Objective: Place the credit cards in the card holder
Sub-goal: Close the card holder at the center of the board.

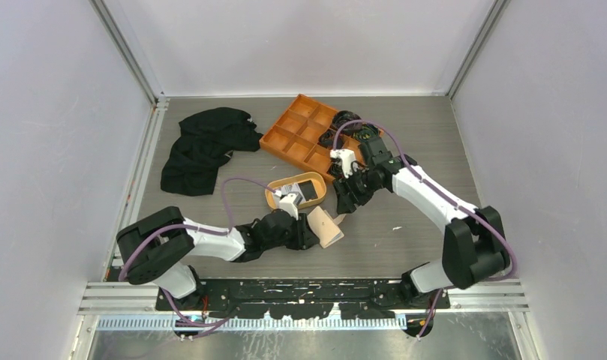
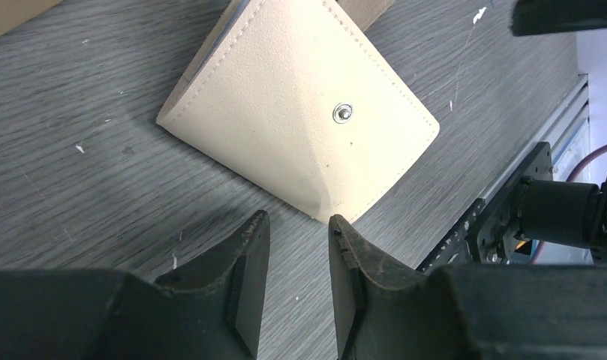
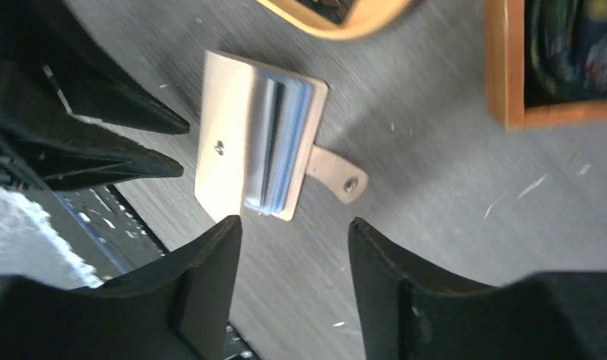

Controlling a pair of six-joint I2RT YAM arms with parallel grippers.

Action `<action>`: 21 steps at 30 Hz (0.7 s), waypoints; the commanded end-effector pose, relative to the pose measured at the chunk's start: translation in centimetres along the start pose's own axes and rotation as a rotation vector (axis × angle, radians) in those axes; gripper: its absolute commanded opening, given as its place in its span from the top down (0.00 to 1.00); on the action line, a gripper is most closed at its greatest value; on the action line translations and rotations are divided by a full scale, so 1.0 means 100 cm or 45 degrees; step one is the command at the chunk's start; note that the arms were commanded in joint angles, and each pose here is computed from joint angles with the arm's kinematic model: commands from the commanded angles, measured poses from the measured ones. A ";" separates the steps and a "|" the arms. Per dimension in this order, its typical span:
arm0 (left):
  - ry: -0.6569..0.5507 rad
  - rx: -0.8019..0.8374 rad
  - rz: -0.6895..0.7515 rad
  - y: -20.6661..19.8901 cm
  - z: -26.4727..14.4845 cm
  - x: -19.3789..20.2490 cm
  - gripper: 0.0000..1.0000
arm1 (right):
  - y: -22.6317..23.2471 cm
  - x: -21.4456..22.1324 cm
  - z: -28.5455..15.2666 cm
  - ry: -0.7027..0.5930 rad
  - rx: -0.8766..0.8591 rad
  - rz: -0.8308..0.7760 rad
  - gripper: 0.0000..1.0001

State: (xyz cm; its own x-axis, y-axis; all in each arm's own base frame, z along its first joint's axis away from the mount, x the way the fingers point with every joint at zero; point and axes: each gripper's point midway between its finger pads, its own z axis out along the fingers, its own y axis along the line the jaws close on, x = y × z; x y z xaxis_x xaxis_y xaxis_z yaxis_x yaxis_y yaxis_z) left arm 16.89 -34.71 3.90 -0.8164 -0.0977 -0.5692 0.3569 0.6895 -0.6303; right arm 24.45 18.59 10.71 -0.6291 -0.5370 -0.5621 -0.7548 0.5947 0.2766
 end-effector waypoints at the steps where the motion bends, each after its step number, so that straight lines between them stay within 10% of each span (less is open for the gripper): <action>1: -0.086 -0.018 0.047 -0.001 -0.003 -0.011 0.64 | -0.005 0.015 -0.002 0.086 0.026 0.402 0.44; 21: -0.102 -0.005 0.083 -0.008 -0.008 -0.010 0.64 | -0.034 0.021 0.040 0.231 0.056 0.571 0.74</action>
State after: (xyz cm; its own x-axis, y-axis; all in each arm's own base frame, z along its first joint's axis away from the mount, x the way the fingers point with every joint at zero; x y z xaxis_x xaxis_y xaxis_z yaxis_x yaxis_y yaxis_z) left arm 16.51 -34.29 3.77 -0.7881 -0.0816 -0.6101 0.3798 0.7155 -0.5863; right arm 24.95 16.88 4.73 -0.9146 -0.3402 -0.2184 -0.4023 0.8185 0.4100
